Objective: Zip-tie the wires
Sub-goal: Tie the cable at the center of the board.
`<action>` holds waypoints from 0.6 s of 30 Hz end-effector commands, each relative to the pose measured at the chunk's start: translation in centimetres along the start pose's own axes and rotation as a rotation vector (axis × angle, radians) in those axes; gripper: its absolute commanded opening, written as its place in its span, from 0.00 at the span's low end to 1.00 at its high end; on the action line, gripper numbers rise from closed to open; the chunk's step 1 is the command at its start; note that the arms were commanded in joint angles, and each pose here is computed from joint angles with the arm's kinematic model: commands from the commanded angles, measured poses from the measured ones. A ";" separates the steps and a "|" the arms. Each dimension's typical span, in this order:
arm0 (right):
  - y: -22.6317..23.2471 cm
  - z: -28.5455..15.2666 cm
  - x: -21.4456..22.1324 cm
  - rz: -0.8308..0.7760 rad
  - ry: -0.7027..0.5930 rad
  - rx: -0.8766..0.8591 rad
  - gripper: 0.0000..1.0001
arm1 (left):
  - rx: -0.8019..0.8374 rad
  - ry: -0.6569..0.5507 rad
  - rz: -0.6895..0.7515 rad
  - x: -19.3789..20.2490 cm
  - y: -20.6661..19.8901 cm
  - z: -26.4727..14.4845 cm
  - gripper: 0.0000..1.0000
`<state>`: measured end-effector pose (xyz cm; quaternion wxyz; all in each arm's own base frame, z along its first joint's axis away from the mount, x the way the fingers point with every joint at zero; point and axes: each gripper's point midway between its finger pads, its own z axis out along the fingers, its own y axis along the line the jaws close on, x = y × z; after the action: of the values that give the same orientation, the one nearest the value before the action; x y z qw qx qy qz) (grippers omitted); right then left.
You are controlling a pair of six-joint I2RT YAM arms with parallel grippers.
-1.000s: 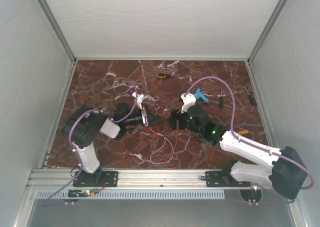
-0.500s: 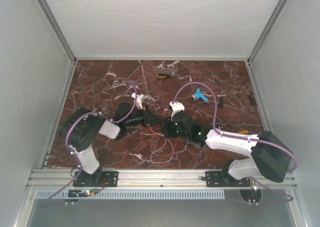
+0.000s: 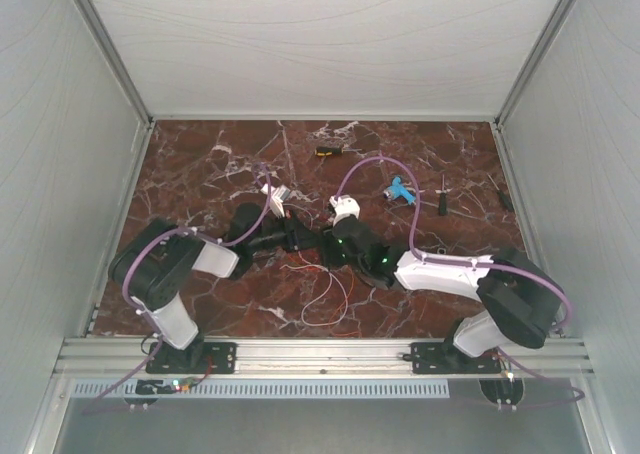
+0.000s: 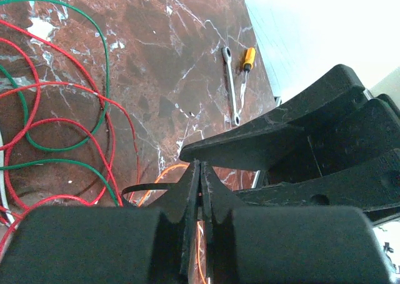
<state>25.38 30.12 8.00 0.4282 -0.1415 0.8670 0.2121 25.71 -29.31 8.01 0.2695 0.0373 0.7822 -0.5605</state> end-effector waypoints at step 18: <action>0.7 1.1 -4.7 0.049 -0.217 0.028 0.25 | 0.052 -0.021 0.012 -1.3 -2.2 0.5 0.00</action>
<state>26.66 30.77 7.65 0.4542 -0.1357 0.8575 0.1997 26.48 -29.27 8.51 0.2786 0.0235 0.7816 -0.5577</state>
